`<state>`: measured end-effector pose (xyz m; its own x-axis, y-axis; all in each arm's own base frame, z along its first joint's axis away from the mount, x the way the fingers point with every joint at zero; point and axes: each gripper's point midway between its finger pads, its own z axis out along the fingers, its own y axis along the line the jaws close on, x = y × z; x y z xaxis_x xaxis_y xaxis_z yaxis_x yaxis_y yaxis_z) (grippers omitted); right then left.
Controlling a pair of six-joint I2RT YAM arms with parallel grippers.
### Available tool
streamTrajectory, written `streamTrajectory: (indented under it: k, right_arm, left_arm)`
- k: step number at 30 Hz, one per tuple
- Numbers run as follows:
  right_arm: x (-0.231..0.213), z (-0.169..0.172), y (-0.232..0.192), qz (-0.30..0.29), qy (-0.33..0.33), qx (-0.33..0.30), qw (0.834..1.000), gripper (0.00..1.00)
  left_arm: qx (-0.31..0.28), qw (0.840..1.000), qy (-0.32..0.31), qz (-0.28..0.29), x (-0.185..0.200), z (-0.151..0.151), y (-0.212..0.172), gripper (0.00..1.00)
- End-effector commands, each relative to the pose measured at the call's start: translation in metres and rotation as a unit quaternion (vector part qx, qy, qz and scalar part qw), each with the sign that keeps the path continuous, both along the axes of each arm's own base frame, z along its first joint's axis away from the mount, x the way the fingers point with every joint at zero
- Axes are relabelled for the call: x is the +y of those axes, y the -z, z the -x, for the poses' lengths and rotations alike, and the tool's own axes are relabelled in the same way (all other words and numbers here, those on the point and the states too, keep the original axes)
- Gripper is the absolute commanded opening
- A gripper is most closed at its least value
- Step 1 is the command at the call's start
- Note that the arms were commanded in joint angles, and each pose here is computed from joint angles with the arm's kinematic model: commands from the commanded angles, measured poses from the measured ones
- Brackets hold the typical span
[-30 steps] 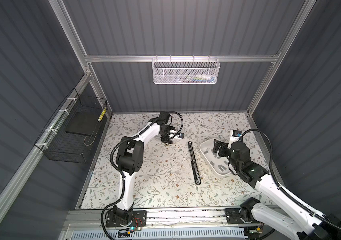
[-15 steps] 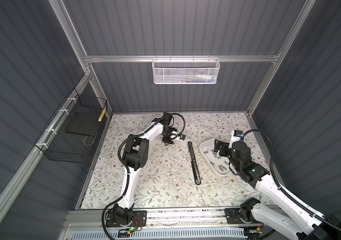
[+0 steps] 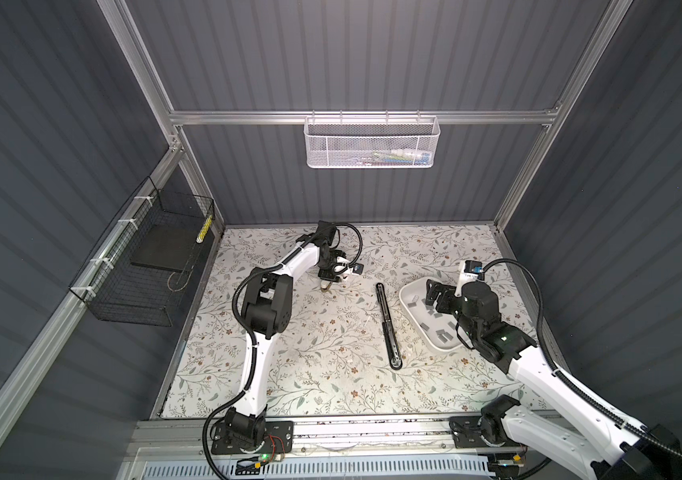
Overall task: Load the staples into the stapler
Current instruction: 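Lower the left gripper and grasp the pink object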
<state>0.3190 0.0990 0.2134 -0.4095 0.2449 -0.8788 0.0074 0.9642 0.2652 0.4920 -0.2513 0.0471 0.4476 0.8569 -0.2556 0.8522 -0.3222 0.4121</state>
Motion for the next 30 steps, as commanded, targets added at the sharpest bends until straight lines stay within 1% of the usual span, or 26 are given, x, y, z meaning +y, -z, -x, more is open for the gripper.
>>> streamTrajectory:
  k: [1, 5, 11, 13, 16, 19, 21, 24, 25, 30]
  right_arm:
    - [-0.001, 0.000, 0.002, -0.001, 0.002, 0.005, 1.000, 0.99]
    - [-0.001, -0.001, 0.003, -0.001, 0.003, 0.006, 1.000, 0.99]
    - [-0.001, -0.001, 0.003, -0.001, 0.002, 0.007, 1.000, 0.99]
    - [0.000, -0.001, 0.004, -0.001, 0.001, 0.009, 1.000, 0.99]
    - [0.000, -0.002, 0.004, -0.002, 0.001, 0.009, 1.000, 0.99]
    - [0.001, -0.002, 0.005, -0.002, -0.001, 0.011, 1.000, 0.99]
    - [0.001, -0.002, 0.006, -0.003, 0.000, 0.012, 1.000, 0.99]
    - [0.001, -0.003, 0.007, -0.003, 0.000, 0.013, 1.000, 0.99]
    - [0.001, -0.002, 0.007, -0.003, -0.001, 0.014, 1.000, 0.99]
    - [0.000, -0.002, 0.006, -0.003, -0.001, 0.013, 1.000, 0.99]
  left_arm:
    - [0.003, 1.000, 0.011, -0.013, 0.000, -0.001, 0.011, 0.62]
    - [0.004, 1.000, 0.019, -0.012, -0.002, 0.000, 0.012, 0.60]
    - [0.005, 1.000, 0.023, -0.013, -0.003, 0.001, 0.014, 0.50]
    - [0.003, 1.000, 0.024, -0.012, -0.003, 0.001, 0.012, 0.46]
    - [0.005, 1.000, 0.025, -0.007, -0.004, 0.003, 0.011, 0.35]
    - [0.006, 1.000, 0.030, -0.005, -0.004, 0.006, 0.008, 0.35]
    - [0.005, 1.000, 0.030, -0.003, -0.005, 0.006, 0.005, 0.38]
    - [0.006, 1.000, 0.031, 0.002, -0.005, 0.010, 0.001, 0.47]
    - [0.005, 0.999, 0.032, 0.003, -0.005, 0.011, -0.001, 0.47]
    - [0.002, 0.999, 0.035, 0.005, -0.004, 0.014, -0.006, 0.43]
